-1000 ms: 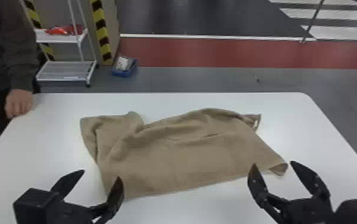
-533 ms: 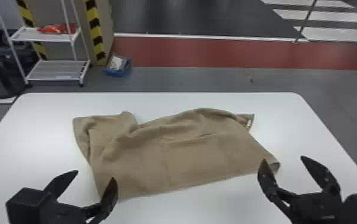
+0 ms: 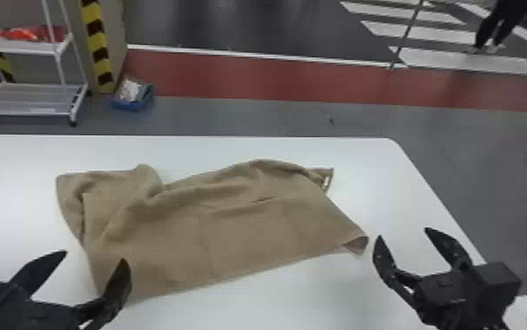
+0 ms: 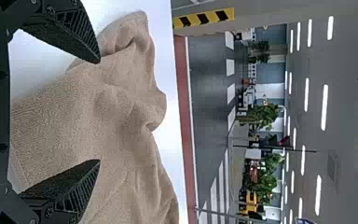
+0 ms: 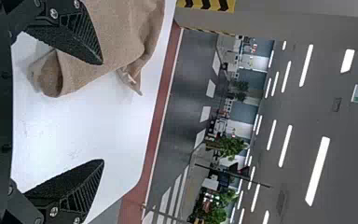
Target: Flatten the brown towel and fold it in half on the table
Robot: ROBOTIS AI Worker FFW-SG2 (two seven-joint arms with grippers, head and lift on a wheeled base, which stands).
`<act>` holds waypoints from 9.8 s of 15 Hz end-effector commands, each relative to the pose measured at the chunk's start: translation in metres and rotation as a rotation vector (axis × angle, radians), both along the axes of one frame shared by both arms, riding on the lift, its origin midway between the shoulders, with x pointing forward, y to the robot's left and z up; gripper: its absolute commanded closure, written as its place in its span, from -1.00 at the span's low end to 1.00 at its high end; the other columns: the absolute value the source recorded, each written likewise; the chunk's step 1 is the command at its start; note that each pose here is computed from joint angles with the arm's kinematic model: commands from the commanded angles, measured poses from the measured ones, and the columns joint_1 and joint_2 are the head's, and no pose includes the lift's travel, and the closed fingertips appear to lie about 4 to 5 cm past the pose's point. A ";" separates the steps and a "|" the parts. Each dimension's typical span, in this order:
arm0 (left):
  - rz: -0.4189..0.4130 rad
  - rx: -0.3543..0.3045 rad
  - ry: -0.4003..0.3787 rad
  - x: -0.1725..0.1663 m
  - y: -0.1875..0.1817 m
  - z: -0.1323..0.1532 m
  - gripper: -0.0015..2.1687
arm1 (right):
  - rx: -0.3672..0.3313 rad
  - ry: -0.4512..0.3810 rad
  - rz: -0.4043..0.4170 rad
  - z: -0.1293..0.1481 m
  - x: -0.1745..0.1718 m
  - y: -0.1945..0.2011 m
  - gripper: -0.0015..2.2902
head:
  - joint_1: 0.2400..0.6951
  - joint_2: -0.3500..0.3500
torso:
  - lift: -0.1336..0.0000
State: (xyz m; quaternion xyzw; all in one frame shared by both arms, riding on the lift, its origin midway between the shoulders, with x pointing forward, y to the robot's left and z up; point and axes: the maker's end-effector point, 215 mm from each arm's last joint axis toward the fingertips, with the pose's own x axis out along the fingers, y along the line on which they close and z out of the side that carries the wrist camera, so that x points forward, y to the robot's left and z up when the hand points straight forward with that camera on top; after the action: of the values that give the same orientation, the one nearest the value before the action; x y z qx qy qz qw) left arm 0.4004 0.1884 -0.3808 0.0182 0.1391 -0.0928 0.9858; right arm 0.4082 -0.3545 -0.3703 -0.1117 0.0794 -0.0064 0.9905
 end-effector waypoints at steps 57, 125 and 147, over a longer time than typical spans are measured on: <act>0.038 -0.017 0.028 0.024 0.016 -0.025 -0.88 | -0.143 0.171 0.050 -0.079 0.095 -0.011 0.29 | 1.00 -0.54 | -0.91; -0.120 -0.144 0.220 0.057 0.016 -0.075 -0.80 | -0.144 0.108 0.032 0.050 0.001 -0.105 -0.92 | 1.00 -0.89 | -0.91; -0.135 -0.046 0.220 0.084 0.003 -0.080 -0.73 | -0.247 0.109 0.075 0.049 -0.036 -0.102 -0.92 | 1.00 -0.96 | -0.91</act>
State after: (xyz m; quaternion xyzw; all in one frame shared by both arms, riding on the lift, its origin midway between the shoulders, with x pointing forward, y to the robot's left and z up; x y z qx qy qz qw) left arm 0.4827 0.1913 -0.4565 -0.0196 0.2391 -0.1680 0.9562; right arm 0.3730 -0.4577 -0.3224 -0.2330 0.1298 0.0254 0.9634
